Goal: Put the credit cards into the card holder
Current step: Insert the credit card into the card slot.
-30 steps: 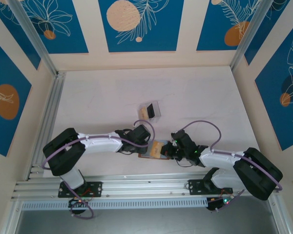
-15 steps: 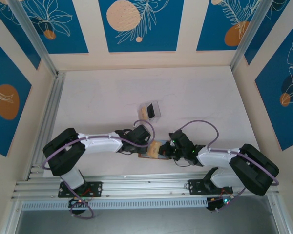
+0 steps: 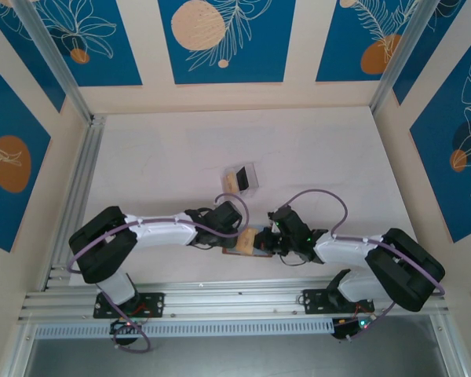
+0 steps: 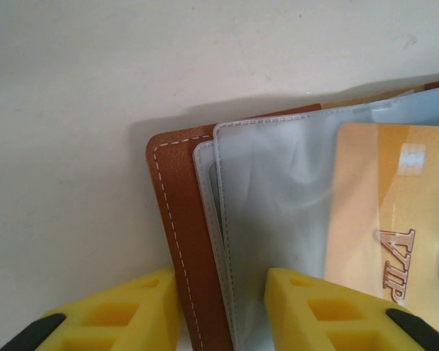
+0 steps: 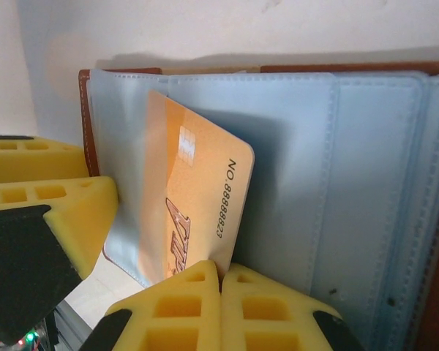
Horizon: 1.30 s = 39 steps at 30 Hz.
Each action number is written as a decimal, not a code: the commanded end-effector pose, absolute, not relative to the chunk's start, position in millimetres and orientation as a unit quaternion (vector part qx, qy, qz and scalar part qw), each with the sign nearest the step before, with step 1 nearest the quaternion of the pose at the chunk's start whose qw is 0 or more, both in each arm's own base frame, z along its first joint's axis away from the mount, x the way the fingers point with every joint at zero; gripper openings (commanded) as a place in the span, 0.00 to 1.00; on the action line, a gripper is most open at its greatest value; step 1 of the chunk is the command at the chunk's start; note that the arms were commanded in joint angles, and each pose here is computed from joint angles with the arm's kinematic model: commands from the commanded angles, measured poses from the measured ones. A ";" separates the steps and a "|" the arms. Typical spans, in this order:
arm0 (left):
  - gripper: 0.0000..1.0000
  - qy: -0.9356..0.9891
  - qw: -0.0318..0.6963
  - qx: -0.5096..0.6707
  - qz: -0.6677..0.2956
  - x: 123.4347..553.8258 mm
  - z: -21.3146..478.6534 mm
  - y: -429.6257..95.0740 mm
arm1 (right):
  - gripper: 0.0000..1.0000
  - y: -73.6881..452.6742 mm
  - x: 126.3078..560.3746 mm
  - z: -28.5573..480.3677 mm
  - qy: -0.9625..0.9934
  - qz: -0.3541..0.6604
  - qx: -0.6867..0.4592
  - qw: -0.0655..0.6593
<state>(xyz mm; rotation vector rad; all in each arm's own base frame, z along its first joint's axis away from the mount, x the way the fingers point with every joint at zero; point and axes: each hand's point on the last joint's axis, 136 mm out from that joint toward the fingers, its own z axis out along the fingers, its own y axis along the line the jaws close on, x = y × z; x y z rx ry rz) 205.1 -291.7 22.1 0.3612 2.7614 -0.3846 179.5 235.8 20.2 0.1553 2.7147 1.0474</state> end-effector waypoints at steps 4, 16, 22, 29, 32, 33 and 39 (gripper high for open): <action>0.40 0.976 0.111 0.148 -0.116 178.7 16.7 -274.7 | 0.00 217.7 156.8 1.8 0.946 0.321 0.010 0.041; 0.36 0.966 0.124 0.114 -0.197 190.1 50.9 -275.7 | 0.00 228.9 166.9 1.7 0.941 0.339 -0.008 0.014; 0.02 0.968 0.106 0.110 -0.201 196.1 35.2 -275.8 | 0.00 231.7 172.2 5.1 0.942 0.335 -0.017 0.016; 0.00 0.974 0.092 0.109 -0.177 196.7 11.8 -270.1 | 0.00 232.6 175.0 11.8 0.945 0.325 -0.037 0.015; 0.00 0.977 0.087 0.106 -0.164 195.1 2.9 -264.5 | 0.00 235.7 174.7 14.8 0.943 0.330 -0.053 0.010; 0.00 0.978 0.086 0.104 -0.162 194.4 1.3 -262.9 | 0.00 237.2 174.1 15.4 0.942 0.332 -0.059 0.006; 0.00 0.980 0.087 0.102 -0.150 192.5 -2.2 -255.7 | 0.00 245.0 175.5 12.3 0.937 0.340 -0.074 -0.011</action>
